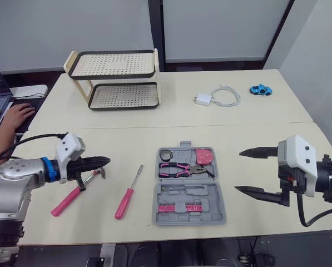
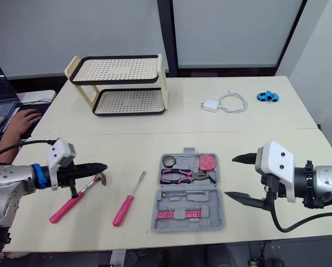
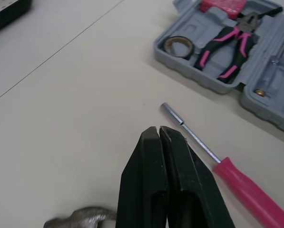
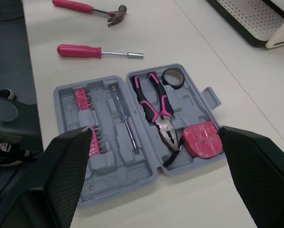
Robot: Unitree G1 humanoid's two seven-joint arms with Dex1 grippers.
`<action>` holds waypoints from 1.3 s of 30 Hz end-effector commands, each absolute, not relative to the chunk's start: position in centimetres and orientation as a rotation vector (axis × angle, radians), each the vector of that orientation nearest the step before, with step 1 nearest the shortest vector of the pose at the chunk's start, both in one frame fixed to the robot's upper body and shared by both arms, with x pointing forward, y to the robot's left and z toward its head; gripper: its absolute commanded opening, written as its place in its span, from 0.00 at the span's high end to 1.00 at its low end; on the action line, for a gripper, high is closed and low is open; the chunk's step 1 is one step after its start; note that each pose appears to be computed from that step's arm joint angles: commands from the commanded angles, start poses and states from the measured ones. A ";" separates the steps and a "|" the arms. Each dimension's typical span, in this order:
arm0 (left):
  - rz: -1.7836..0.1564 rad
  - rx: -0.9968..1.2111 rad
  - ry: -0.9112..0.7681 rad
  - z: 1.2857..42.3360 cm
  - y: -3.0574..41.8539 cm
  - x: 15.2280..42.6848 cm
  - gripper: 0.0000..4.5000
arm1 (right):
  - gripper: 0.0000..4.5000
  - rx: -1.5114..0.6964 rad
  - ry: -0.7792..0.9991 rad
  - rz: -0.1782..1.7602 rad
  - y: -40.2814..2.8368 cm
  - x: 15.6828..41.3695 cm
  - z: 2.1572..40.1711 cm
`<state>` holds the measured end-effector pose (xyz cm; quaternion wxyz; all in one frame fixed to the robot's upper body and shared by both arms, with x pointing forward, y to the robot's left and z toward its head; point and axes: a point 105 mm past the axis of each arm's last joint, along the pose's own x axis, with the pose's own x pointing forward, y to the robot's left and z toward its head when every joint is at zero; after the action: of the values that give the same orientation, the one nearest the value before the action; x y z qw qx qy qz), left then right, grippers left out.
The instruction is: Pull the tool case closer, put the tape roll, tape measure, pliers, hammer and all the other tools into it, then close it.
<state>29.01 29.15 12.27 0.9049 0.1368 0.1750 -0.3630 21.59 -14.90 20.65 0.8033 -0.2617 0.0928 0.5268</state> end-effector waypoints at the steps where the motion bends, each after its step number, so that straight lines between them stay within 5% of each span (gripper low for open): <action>1: -0.627 0.253 0.360 12.9 32.3 28.7 0.82 | 0.00 -0.570 0.141 1.182 -13.3 21.3 21.4; 8: -0.501 0.255 0.548 10.3 38.3 25.4 0.32 | 0.00 -0.531 0.126 1.314 -10.7 21.3 21.5; 13: -0.533 0.243 0.569 9.1 37.8 25.3 0.01 | 0.00 -0.524 0.108 1.380 -9.3 21.5 21.7; 27: -0.541 0.277 0.538 6.1 32.7 29.6 0.01 | 0.00 -0.540 0.103 1.379 -9.1 21.8 21.3; 36: -0.538 0.273 0.609 3.9 32.6 29.5 0.01 | 0.00 -0.548 0.105 1.366 -9.2 21.7 21.3; 39: -0.534 0.269 0.636 3.2 32.7 29.2 0.21 | 0.00 -0.550 0.104 1.360 -9.3 21.8 21.4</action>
<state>29.52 32.53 3.92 0.9106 0.1297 0.2930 -0.2609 21.84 -9.16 20.56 0.7381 -0.2343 0.0664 0.6292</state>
